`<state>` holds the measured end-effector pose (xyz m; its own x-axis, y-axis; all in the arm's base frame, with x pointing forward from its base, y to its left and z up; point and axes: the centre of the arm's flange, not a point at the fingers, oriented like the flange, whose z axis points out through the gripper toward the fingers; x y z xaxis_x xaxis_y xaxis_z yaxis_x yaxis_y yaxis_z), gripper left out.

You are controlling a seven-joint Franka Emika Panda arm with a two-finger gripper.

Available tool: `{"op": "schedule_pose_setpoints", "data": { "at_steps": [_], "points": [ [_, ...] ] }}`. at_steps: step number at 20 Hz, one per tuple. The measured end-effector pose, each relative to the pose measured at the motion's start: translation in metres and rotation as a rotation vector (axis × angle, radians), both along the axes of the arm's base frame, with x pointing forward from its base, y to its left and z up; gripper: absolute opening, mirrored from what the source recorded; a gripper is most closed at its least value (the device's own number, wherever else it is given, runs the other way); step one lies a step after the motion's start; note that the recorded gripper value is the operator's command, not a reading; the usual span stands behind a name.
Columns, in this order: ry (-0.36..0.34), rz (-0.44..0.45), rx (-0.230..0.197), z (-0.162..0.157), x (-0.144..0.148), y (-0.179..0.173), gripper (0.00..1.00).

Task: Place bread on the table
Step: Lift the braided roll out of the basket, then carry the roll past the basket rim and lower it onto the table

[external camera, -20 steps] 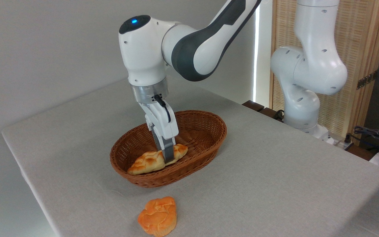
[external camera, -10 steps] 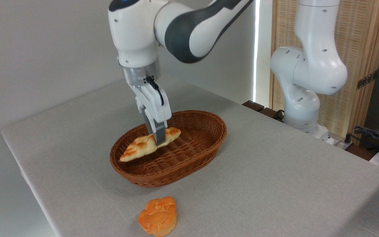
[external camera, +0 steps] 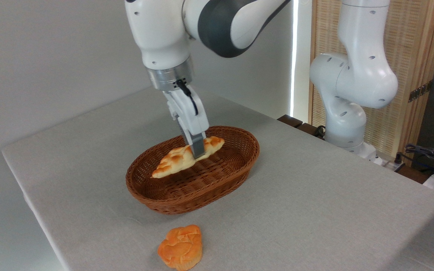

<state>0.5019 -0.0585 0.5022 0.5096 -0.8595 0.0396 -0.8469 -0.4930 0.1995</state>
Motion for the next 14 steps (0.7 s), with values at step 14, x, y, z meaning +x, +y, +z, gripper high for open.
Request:
{"op": "schedule_pose_setpoints", "data": {
  "at_steps": [14],
  "points": [
    [0.069,0.083,0.032,-0.019,-0.027,0.178,0.55]
  ]
}}
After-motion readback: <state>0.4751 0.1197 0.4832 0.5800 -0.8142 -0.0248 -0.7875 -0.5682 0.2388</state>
